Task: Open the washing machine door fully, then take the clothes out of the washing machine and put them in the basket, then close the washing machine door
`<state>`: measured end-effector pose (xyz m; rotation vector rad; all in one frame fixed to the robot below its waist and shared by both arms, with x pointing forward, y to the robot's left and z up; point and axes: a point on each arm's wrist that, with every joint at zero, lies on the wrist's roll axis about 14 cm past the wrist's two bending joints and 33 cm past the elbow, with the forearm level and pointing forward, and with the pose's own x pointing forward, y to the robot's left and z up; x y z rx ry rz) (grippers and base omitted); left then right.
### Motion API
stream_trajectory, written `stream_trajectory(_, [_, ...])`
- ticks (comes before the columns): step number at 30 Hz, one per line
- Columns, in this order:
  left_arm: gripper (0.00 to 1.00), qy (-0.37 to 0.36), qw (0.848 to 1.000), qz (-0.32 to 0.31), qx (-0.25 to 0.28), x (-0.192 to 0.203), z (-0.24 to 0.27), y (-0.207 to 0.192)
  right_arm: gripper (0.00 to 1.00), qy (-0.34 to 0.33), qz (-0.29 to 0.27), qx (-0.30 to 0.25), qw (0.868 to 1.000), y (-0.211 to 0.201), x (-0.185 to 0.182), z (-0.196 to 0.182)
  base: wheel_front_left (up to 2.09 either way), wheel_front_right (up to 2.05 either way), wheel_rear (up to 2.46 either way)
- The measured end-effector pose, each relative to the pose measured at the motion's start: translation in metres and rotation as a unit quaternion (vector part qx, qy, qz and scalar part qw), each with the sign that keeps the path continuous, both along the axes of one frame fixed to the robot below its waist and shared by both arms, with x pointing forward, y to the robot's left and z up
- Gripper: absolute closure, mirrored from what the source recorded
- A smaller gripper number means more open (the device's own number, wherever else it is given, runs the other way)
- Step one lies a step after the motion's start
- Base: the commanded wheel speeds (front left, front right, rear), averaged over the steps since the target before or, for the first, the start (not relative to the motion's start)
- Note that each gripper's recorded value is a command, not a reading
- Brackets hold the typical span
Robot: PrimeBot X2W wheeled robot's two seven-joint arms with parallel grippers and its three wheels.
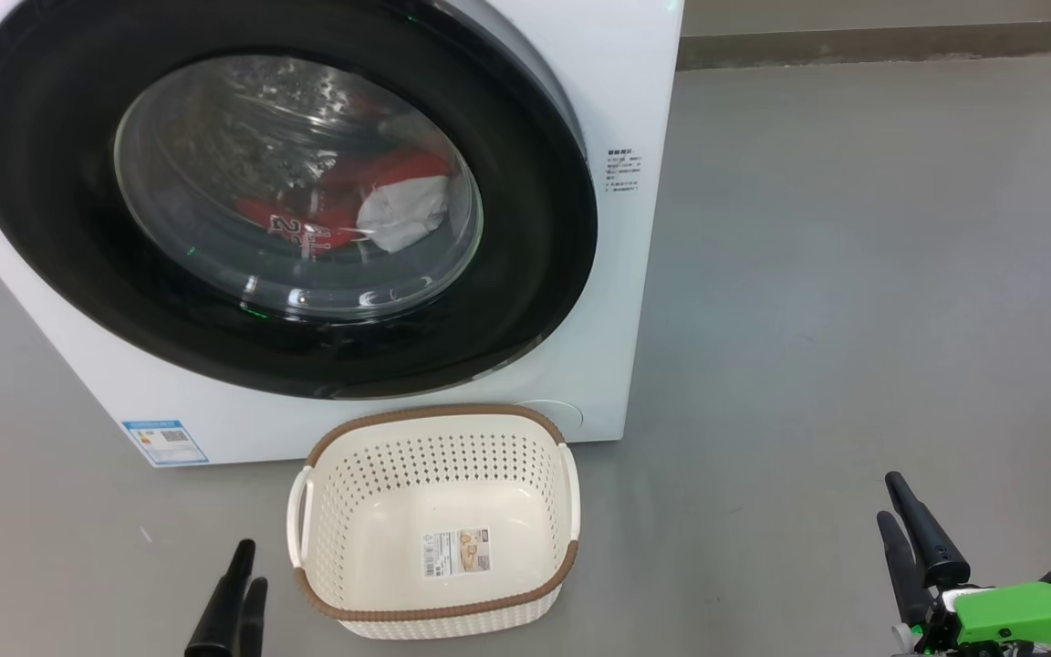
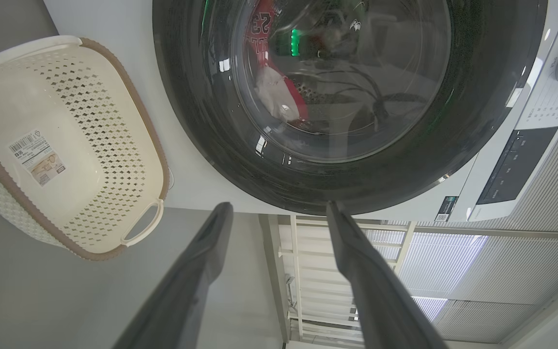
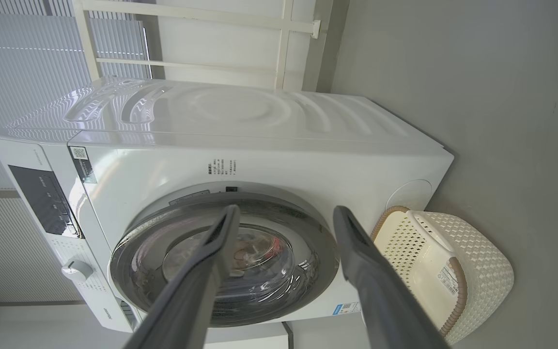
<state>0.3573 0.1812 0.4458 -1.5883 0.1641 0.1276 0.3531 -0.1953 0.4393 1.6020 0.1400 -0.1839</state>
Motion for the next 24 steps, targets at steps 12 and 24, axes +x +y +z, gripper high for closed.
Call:
stream_trajectory(12, [0.0,-0.01,0.999,0.001,0.043,0.002,0.007,0.002,0.0,0.002,0.012,-0.039,0.999,0.004,0.001,0.0,0.0,0.0,0.0])
stream_trajectory(24, [0.0,-0.019,0.992,-0.004,0.127,0.002,0.013,0.005,0.0,0.004,0.029,-0.097,0.995,0.009,0.002,0.0,0.0,0.0,0.0])
